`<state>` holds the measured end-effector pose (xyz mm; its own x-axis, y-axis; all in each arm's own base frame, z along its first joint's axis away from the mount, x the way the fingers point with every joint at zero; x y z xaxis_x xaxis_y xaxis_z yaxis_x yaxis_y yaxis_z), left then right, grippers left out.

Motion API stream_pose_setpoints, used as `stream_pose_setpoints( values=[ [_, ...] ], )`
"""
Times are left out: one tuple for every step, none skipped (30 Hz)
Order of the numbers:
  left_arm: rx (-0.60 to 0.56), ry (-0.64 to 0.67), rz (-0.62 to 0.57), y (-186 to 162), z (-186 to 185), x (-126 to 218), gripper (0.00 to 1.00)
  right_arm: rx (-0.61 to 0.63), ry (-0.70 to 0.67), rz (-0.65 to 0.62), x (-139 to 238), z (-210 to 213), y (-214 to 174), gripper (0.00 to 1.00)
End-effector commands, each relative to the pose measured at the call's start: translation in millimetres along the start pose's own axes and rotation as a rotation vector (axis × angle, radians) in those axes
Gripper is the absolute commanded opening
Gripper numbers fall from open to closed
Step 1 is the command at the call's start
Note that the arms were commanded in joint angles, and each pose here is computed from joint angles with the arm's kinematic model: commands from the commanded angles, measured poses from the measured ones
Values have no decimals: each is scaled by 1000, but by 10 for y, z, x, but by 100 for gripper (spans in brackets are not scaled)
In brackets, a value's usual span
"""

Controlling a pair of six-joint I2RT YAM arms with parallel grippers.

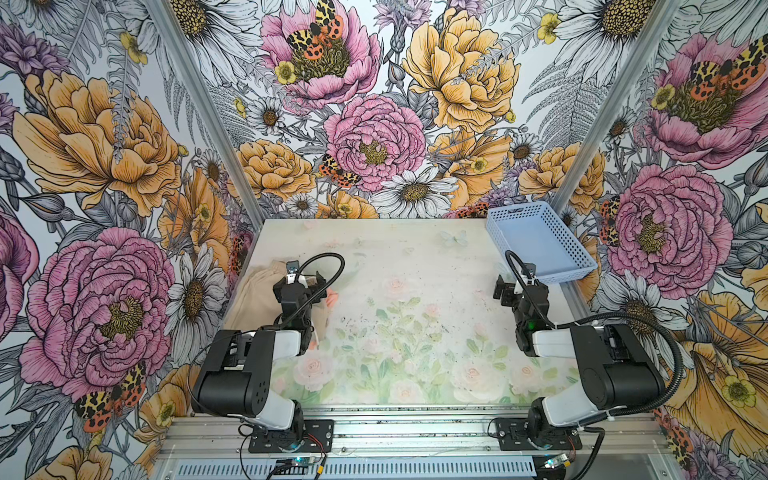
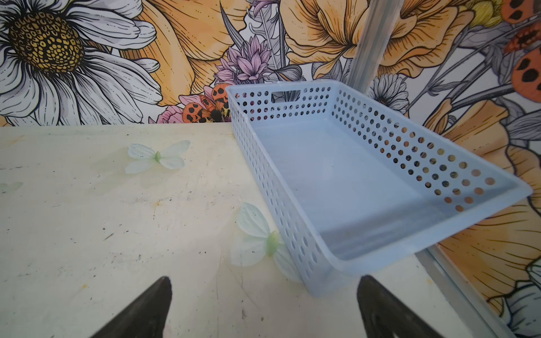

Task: Fold and stack the mixed laundry pile

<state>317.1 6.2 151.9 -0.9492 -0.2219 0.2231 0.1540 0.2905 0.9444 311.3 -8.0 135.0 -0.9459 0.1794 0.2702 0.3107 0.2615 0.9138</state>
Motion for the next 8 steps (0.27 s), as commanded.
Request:
stream_pose_setpoints(
  values=[
    [20,7,-39,38,34,0,99,10,-23,-25,13,0,15,100],
    [20,8,-39,36,37,-2,99,11,-22,-26,12,1,17,100],
    [20,9,-38,33,38,-2,99,10,-22,-24,11,2,15,100],
    [23,10,-40,35,42,-4,99,11,-21,-22,10,3,14,100],
    [22,8,-40,29,40,-3,99,11,-20,-23,10,2,15,100],
    [22,7,-40,30,39,-3,99,11,-20,-22,8,1,11,100],
    [22,8,-40,26,43,-3,99,10,-22,-23,11,-2,14,100],
    [26,6,-44,24,46,1,99,11,-21,-24,9,-1,16,100]
  ],
)
Point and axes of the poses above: each gripper's point midway between its finger pads, its own x axis back along the fingers, its own z axis along the line the jaws close on, y = z × x, the point moved 9 cm from there along x, back along the fingers, and after that the axes turned 15 degrees about x, right-handed, at the moved point
